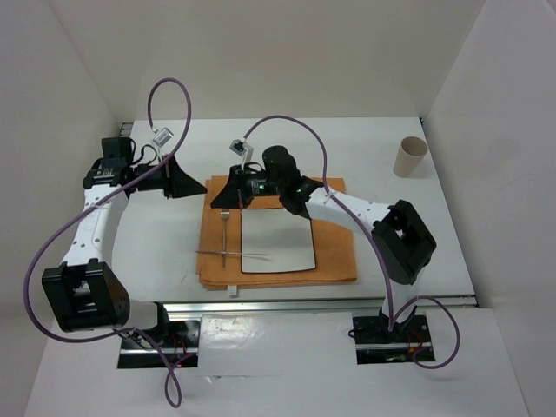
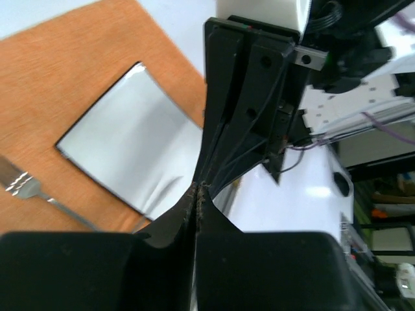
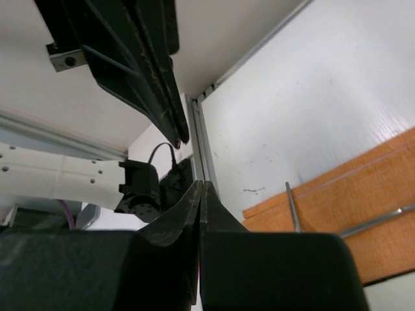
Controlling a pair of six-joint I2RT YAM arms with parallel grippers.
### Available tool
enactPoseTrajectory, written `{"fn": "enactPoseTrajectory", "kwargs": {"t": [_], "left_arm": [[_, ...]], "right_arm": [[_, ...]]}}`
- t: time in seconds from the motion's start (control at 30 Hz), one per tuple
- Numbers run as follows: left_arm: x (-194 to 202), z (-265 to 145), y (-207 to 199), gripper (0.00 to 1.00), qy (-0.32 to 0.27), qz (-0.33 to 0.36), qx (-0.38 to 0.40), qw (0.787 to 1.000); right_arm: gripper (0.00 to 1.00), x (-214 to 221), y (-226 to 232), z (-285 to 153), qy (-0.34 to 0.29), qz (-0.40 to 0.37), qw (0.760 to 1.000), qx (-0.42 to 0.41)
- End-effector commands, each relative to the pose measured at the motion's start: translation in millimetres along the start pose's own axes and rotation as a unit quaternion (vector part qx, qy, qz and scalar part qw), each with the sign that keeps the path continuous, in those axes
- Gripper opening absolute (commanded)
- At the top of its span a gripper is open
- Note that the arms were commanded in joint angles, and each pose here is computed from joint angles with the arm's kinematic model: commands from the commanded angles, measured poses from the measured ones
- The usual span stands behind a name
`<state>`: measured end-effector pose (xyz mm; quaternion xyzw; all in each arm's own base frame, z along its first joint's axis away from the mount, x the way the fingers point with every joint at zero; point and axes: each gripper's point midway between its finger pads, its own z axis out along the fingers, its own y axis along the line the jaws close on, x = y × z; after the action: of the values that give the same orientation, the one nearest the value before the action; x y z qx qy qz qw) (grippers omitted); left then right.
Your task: Set the dinner table for one person
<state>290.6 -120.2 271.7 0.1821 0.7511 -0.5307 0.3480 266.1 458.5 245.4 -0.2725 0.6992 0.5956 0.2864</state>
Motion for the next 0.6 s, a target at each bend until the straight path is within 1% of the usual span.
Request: {"fn": "enactPoseTrajectory", "kwargs": {"t": [0.0, 0.03, 0.07, 0.1, 0.13, 0.17, 0.2, 0.23, 0.27, 0.3, 0.37, 0.4, 0.43, 0.47, 0.5, 0.53, 0.57], "left_arm": [[-12.1, -2.1, 17.2, 0.01, 0.004, 0.063, -0.045, 0.997], [-12.6, -4.6, 25.5, 0.1, 0.014, 0.076, -0.069, 0.995], [0.5, -10.2, 43.4, 0.17, 0.047, 0.064, -0.114, 0.99], [-0.8, -13.2, 52.2, 0.24, 0.08, 0.149, -0.131, 0.977], [7.1, -19.1, 60.3, 0.31, 0.108, 0.175, -0.144, 0.968], [18.8, -26.1, 65.6, 0.33, 0.141, 0.198, -0.153, 0.958], [38.9, -29.9, 63.8, 0.35, 0.187, 0.238, -0.128, 0.944], [50.6, -29.2, 64.4, 0.37, 0.211, 0.251, -0.117, 0.937], [59.0, -29.3, 66.8, 0.42, 0.229, 0.267, -0.116, 0.929], [73.0, -25.9, 69.0, 0.46, 0.271, 0.301, -0.109, 0.908], [98.4, -17.4, 69.0, 0.5, 0.297, 0.345, -0.091, 0.886], [109.6, -5.1, 61.3, 0.54, 0.309, 0.4, -0.052, 0.861], [118.9, 0.3, 61.9, 0.56, 0.301, 0.447, -0.049, 0.841], [122.2, 7.8, 62.0, 0.57, 0.296, 0.481, -0.045, 0.824], [125.1, 12.2, 66.0, 0.57, 0.301, 0.516, -0.05, 0.8], [145.0, 24.8, 65.3, 0.59, 0.315, 0.547, -0.024, 0.775], [148.0, 32.5, 69.2, 0.59, 0.321, 0.565, -0.018, 0.76]], "right_arm": [[0.0, -3.8, -3.5, -6.5, -0.002, -0.005, 0.999, 0.044], [0.0, -4.5, -5.8, -7.0, -0.001, -0.005, 0.999, 0.054], [0.0, -7.1, -9.9, -9.6, -0.007, -0.002, 0.997, 0.073], [0.0, -11.4, -6.1, -13.9, -0.012, -0.008, 0.997, 0.079], [0.0, -1.9, -11.1, -18.4, -0.005, 0.0, 0.996, 0.091], [0.0, -3.7, -17.4, -25.5, -0.01, -0.001, 0.994, 0.106], [0.0, -8.8, -9.9, -33.2, -0.02, -0.006, 0.994, 0.11], [0.0, -5.3, -17.6, -42.6, -0.02, 0.002, 0.992, 0.128], [0.04, -6.5, -18.3, -48.0, -0.028, 0.002, 0.99, 0.141], [0.08, -13.2, -25.1, -59.3, -0.04, 0.004, 0.987, 0.158], [0.16, -16.3, -22.2, -79.7, -0.054, 0.005, 0.983, 0.176], [0.3, -23.8, -29.9, -92.1, -0.071, 0.007, 0.977, 0.199], [0.32, -24.0, -28.3, -107.4, -0.078, 0.01, 0.974, 0.214], [0.32, -26.3, -29.2, -117.5, -0.088, 0.016, 0.97, 0.227], [0.32, -29.8, -34.6, -129.5, -0.104, 0.021, 0.962, 0.25], [0.32, -39.0, -30.5, -151.1, -0.126, 0.019, 0.956, 0.265], [0.32, -32.2, -35.8, -161.7, -0.127, 0.025, 0.952, 0.278]]}}
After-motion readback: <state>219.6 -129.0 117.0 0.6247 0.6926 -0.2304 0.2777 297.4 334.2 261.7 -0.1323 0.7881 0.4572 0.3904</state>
